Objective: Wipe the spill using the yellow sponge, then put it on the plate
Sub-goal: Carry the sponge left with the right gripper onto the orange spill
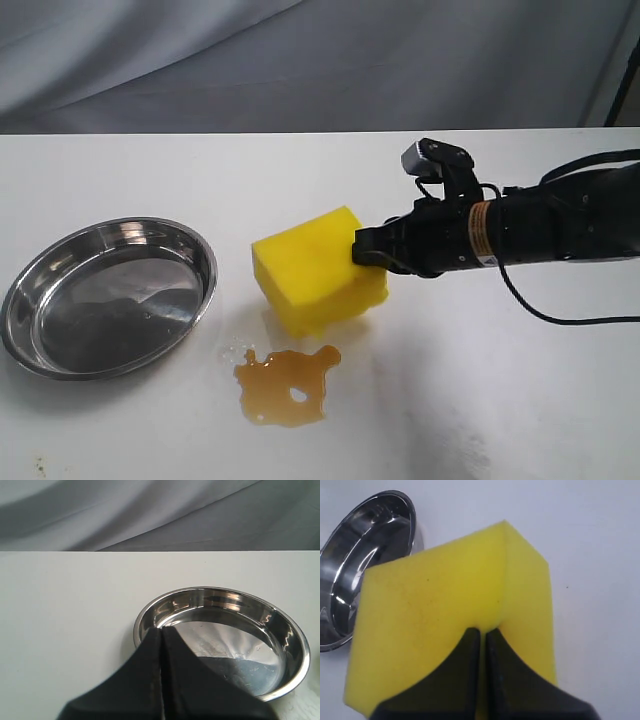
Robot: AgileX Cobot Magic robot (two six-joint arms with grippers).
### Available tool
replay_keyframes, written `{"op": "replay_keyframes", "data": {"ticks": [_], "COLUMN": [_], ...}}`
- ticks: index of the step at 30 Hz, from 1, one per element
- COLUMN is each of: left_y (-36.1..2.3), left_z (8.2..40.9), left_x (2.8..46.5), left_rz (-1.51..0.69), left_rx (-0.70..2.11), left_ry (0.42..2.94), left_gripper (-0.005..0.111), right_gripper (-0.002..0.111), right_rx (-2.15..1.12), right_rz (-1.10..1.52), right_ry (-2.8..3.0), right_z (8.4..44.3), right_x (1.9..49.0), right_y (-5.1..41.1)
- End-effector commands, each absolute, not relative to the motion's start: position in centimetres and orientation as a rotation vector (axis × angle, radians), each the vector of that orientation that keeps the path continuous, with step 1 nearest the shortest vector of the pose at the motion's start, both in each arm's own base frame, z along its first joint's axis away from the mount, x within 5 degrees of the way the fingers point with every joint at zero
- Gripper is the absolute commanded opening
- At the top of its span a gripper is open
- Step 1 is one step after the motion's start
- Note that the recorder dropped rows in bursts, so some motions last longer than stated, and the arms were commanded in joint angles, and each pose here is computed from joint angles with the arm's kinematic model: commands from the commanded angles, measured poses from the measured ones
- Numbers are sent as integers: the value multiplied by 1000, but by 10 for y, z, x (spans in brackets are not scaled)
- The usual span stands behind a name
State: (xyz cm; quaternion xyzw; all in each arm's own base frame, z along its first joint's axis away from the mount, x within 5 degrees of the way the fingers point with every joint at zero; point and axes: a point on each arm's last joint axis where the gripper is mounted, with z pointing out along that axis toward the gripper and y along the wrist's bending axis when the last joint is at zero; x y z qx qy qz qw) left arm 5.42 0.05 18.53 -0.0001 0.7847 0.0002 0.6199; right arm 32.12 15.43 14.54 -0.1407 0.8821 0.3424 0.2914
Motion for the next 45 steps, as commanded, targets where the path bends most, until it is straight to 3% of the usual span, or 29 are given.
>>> {"op": "replay_keyframes", "data": {"ticks": [1, 28, 45], "left_y": [1, 1, 1], "left_z": [185, 185, 185], "left_x": [54, 54, 54], "left_rz": [-1, -1, -1], "left_rx": [-5, -5, -5], "left_ry": [1793, 1793, 1793], "left_gripper": [0, 0, 0], "right_gripper": [0, 0, 0], "right_rx": [-323, -157, -263], "right_rz": [935, 899, 848], "right_ry": [2346, 2373, 2376], "right_z": [137, 116, 115], "right_x": [326, 334, 332], "right_y": [155, 151, 152]}}
